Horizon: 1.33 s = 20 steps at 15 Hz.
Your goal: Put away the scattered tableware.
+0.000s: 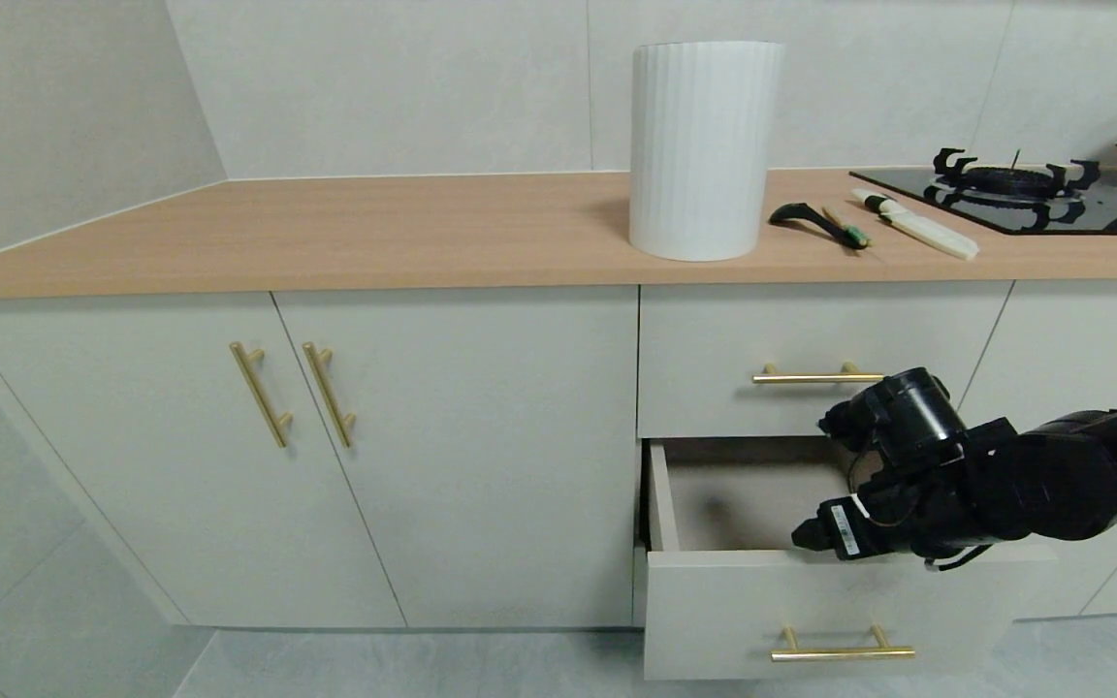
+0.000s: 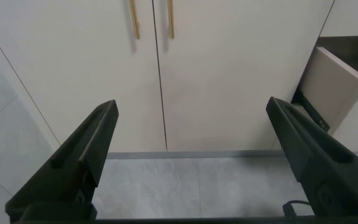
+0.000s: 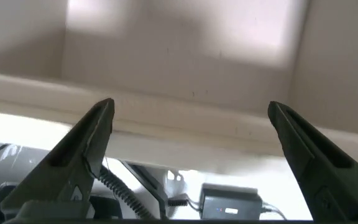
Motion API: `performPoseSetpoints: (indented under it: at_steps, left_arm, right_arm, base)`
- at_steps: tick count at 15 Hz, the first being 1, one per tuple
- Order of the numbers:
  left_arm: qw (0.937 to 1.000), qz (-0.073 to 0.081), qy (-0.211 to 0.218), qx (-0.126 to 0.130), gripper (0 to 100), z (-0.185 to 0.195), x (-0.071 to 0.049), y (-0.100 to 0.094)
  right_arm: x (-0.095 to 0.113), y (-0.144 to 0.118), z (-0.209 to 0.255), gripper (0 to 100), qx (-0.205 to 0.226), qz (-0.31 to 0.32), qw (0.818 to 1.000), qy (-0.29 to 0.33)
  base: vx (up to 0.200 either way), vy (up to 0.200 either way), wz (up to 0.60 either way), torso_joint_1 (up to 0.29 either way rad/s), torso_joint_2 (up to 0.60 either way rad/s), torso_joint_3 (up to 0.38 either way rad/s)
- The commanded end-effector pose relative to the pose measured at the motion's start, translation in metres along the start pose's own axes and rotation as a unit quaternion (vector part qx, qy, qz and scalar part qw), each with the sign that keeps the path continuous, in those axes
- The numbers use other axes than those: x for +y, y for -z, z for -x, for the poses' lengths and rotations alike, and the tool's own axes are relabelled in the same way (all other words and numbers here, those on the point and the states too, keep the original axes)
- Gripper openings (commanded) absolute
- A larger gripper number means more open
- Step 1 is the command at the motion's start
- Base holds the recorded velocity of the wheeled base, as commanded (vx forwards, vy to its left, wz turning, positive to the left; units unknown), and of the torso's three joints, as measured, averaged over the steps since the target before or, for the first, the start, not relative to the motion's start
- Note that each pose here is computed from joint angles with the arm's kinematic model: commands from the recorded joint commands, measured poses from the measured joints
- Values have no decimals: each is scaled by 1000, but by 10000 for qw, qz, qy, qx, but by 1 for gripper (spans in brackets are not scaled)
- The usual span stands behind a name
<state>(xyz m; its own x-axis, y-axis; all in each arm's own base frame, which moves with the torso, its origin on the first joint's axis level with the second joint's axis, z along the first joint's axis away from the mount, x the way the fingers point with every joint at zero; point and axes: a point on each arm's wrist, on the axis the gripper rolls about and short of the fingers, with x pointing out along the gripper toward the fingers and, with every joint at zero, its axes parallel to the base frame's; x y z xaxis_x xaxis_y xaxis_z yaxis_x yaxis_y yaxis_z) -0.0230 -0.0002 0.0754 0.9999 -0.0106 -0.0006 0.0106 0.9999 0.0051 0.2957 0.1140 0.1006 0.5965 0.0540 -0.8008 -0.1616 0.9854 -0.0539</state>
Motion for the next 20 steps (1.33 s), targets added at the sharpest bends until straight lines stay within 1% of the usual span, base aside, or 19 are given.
performPoseSetpoints:
  at_steps: [1,5,9,12,13,17,20]
  left_arm:
    - [10000,3,1,4,100,0,0,0]
    - [10000,3,1,4,100,0,0,0]
    - [10000,3,1,4,100,0,0,0]
    - [10000,3,1,4,100,0,0,0]
    - [10000,3,1,12,100,0,0,0]
    - [10000,3,1,12,100,0,0,0]
    - [10000,3,1,4,100,0,0,0]
  right_arm:
    - [1,-1,1,100,-20,5,10000,-9]
    - [3,1,1,100,15,42,10000,-27]
    - [7,8,-1,100,339,233,9992,-23]
    - [5,14,6,100,660,457,9968,2]
    - [5,14,6,100,691,485,9964,-3]
    - [10,26,23,100,1170,936,9887,-70]
    - [13,40,33,100,1788,1507,9722,-119]
  base:
    - [0,0,0,0,0,0]
    - [0,0,0,0,0,0]
    - [0,0,0,0,0,0]
    - [0,0,0,0,0,0]
    - [0,0,0,0,0,0]
    - [0,0,0,0,0,0]
    - [0,0,0,0,0,0]
